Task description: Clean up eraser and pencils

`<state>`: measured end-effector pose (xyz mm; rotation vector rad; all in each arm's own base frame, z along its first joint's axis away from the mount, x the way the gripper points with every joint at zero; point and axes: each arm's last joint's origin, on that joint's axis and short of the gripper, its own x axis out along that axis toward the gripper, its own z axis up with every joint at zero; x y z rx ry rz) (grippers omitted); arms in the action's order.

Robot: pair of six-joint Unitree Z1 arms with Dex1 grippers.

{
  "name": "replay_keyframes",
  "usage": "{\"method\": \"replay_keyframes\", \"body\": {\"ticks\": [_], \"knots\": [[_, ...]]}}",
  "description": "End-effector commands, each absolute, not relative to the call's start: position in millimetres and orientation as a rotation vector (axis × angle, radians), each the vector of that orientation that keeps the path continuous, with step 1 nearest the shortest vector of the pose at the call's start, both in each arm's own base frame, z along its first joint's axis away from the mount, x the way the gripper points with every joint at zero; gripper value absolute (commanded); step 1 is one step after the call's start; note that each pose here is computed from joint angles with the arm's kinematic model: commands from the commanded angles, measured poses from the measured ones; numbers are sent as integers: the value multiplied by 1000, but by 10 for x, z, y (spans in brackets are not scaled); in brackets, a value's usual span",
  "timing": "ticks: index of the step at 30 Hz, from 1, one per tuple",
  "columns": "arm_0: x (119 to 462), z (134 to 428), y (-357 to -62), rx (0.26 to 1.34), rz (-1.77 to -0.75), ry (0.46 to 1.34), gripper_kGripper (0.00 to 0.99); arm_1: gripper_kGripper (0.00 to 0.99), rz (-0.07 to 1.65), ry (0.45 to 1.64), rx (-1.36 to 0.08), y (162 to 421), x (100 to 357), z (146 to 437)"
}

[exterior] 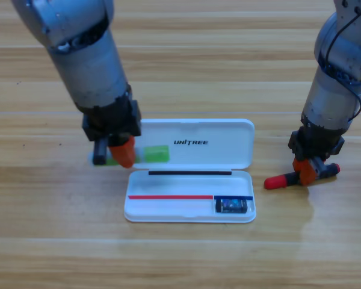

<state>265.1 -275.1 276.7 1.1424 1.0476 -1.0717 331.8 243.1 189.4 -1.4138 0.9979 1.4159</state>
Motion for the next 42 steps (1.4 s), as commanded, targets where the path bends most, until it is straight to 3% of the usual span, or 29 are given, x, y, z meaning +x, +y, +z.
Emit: {"method": "replay_keyframes", "body": {"ticks": [1,8,14,27,42], "knots": [[2586,2510,-3023,1176,-1114,1090,0,0,1403,1094,-1395,2353,3276,1847],[2566,2393,-3191,1187,-1139,1095,0,0,1274,1166,-1313,2401,3086,2446],[2550,2323,-3302,1190,-1158,1096,0,0,1263,1121,-1281,2384,2881,2776],[2536,2115,-3513,1178,-1189,1126,0,0,1310,1123,-1246,2457,2817,2745],[2532,2055,-3514,1190,-1186,1143,0,0,1309,1124,-1242,2493,2857,2720]]}}
